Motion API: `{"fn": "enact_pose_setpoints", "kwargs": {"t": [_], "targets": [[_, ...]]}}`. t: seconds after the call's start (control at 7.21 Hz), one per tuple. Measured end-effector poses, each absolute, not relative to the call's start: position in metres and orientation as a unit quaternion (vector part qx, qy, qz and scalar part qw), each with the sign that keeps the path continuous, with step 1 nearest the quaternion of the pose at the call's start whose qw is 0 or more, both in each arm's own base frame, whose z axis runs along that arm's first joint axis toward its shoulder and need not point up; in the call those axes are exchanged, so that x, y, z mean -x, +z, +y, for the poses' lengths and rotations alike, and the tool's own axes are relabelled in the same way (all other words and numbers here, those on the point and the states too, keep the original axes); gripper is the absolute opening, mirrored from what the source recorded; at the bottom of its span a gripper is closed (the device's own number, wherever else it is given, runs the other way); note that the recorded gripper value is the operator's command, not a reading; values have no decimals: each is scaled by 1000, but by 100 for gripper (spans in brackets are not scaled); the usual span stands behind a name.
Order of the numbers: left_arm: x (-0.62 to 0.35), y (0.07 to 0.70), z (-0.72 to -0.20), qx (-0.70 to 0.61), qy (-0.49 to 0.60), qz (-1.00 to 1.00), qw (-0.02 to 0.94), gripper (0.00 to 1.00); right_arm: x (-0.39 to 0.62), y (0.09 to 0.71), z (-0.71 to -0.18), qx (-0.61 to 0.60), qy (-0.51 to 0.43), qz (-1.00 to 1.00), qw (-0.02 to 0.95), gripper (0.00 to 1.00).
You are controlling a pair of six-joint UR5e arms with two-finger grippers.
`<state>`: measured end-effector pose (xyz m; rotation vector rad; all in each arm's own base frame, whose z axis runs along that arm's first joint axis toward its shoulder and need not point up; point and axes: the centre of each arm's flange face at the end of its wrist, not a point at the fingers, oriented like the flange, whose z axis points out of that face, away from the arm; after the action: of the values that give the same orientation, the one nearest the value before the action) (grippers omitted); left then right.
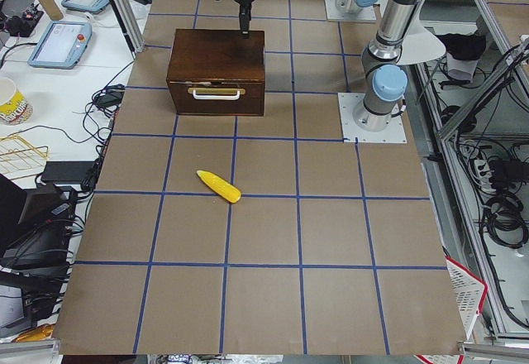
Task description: Open drawer and put corn inside
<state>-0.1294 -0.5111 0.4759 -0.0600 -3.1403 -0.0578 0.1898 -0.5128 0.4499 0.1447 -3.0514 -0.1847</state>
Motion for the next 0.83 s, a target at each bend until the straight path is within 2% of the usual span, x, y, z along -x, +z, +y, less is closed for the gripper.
{"fn": "enact_pose_setpoints", "kwargs": {"t": [0.83], "targets": [[123, 476, -522, 14, -1, -1000, -2, 100, -190, 450, -513, -47, -60, -996, 41, 100]]}}
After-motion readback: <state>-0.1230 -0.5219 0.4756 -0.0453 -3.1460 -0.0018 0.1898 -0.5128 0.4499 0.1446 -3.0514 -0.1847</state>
